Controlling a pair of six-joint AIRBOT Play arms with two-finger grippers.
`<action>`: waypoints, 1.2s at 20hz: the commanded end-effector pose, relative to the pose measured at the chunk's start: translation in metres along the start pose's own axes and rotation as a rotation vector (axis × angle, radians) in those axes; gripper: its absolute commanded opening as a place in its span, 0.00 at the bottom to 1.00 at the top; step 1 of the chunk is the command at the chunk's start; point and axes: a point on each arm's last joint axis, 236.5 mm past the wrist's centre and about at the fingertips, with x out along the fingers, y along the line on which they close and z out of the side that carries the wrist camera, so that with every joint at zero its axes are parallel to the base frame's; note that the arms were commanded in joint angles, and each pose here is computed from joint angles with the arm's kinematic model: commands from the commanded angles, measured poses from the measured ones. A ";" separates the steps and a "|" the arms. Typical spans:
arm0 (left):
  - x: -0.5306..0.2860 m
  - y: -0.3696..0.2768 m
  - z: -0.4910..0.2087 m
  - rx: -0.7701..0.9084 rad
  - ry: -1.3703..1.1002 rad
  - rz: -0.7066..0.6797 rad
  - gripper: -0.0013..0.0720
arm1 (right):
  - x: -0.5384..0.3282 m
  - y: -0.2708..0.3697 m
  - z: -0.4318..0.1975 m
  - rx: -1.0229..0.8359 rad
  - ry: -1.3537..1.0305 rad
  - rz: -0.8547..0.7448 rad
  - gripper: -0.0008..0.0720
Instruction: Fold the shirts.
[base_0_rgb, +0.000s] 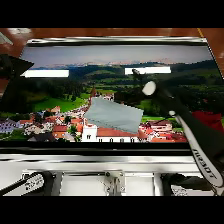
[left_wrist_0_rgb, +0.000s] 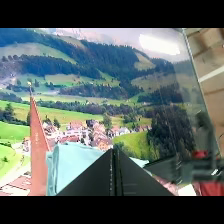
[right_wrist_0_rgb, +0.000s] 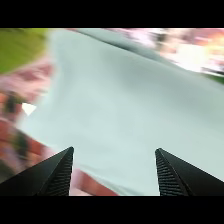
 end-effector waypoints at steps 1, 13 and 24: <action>-0.002 -0.001 -0.002 0.008 0.007 -0.002 0.07 | -0.078 -0.127 -0.057 0.115 0.253 -0.289 0.88; 0.002 -0.016 -0.022 0.014 0.090 -0.052 0.07 | 0.050 -0.107 -0.088 0.468 0.073 0.040 0.87; 0.011 -0.027 -0.027 0.028 0.108 -0.073 0.07 | -0.147 -0.112 0.063 0.245 -0.341 0.266 0.09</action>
